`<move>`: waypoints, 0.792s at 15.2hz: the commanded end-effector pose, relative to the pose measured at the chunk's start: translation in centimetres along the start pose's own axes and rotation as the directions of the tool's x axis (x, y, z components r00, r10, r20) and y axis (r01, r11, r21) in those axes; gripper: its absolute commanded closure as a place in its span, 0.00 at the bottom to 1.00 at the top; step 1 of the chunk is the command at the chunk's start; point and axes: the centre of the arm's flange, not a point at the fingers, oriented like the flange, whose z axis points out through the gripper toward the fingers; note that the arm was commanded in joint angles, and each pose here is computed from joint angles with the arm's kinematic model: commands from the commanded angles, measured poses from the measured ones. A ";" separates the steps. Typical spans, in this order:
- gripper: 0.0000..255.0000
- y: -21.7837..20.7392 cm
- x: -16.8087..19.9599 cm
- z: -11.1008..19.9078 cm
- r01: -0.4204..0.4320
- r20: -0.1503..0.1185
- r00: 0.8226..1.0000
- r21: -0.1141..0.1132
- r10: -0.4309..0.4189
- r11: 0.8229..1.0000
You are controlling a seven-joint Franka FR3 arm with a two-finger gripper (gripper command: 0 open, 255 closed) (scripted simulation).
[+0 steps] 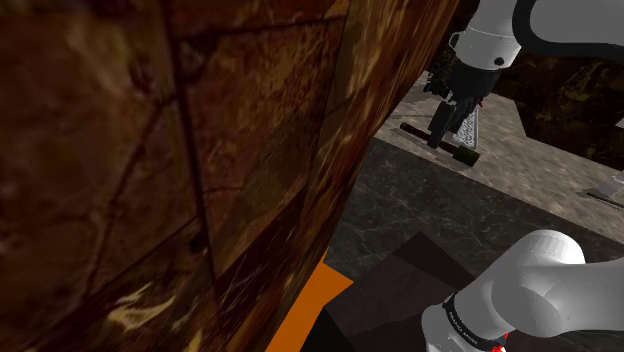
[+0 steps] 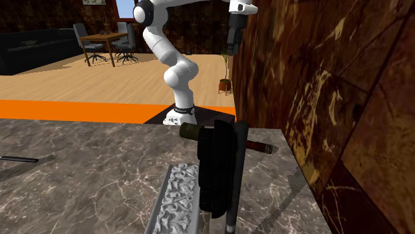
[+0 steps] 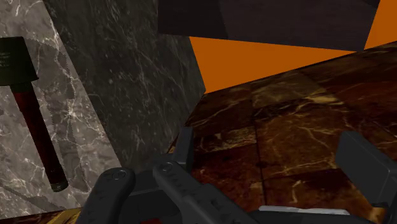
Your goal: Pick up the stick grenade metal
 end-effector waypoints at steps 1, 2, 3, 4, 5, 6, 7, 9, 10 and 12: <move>0.00 0.0 0.0 0.0 0.000 0.000 1.000 0.000 0.000 1.000; 0.00 1.2 0.2 0.6 0.003 0.000 1.000 0.001 -0.003 1.000; 0.00 2.4 0.5 1.1 0.005 0.000 1.000 0.001 -0.005 1.000; 0.00 3.5 0.7 1.7 0.008 -0.001 1.000 0.002 -0.008 1.000; 0.00 4.7 1.0 2.2 0.010 -0.001 1.000 0.003 -0.010 1.000; 0.00 5.9 1.2 2.8 0.013 -0.001 1.000 0.003 -0.013 1.000; 0.00 7.1 1.5 3.4 0.016 -0.001 1.000 0.004 -0.015 1.000; 0.00 9.4 2.0 4.5 0.021 -0.002 1.000 0.005 -0.021 1.000; 0.00 10.6 2.3 5.1 0.023 -0.002 1.000 0.006 -0.023 1.000; 0.00 12.9 2.8 6.2 0.028 -0.002 1.000 0.007 -0.028 1.000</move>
